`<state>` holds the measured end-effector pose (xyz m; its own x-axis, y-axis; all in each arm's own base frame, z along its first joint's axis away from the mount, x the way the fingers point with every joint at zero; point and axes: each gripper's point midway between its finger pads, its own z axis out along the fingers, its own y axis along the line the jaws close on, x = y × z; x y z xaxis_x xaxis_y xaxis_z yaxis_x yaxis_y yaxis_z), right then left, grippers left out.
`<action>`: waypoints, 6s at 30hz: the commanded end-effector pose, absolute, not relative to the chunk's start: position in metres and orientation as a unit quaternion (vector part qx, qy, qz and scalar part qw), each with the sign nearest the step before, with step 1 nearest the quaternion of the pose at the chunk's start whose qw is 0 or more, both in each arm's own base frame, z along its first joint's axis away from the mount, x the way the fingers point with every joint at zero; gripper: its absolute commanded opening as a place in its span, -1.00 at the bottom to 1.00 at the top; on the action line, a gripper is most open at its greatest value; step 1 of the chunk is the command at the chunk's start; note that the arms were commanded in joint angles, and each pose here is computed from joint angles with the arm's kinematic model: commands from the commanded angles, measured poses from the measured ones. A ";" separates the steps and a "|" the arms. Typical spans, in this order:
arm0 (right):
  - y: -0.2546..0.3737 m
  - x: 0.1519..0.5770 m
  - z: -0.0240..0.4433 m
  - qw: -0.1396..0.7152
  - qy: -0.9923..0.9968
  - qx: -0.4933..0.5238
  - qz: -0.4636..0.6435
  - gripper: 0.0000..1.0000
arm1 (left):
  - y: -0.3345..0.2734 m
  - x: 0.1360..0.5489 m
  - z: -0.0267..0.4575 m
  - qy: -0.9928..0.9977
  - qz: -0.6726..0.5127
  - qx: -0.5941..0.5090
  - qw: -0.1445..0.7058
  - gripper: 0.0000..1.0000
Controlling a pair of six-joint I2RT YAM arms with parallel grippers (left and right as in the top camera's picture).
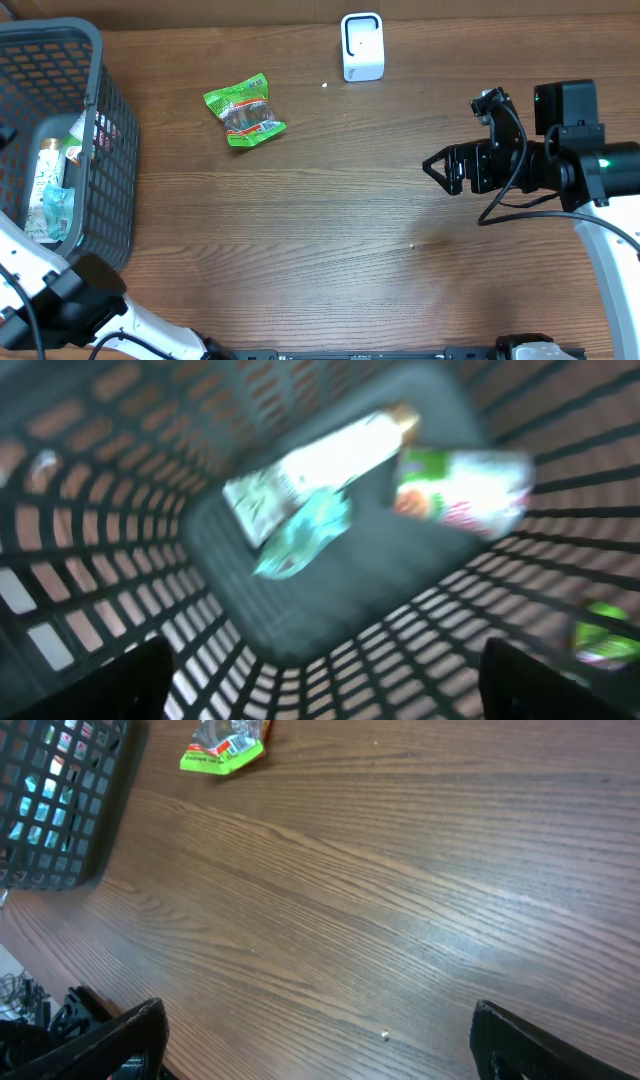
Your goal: Scan the item barcode
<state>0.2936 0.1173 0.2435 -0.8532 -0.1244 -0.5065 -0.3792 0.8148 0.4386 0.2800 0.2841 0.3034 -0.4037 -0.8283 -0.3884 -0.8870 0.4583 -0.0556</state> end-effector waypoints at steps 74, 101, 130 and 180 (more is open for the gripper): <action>0.117 0.298 0.252 0.247 0.921 -0.140 0.267 0.94 | -0.149 0.358 0.277 0.971 -0.183 0.089 0.126 -0.92; 0.114 0.294 0.248 0.238 0.926 -0.135 0.259 0.95 | -0.316 0.371 0.104 0.940 -0.310 0.138 -0.004 -0.03; 0.114 0.294 0.248 0.236 0.927 -0.135 0.259 0.96 | -0.019 0.528 0.113 0.973 0.011 -0.073 0.219 0.22; 0.114 0.288 0.245 0.223 0.930 -0.133 0.259 1.00 | -0.166 0.415 0.182 0.988 -0.105 0.066 0.088 0.79</action>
<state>0.2841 0.1125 0.2354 -0.8816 -0.1284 -0.4541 -0.3450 0.8318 0.4347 0.3952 -0.1561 0.1061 -0.9967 0.0801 0.0157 0.0771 0.9871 -0.1404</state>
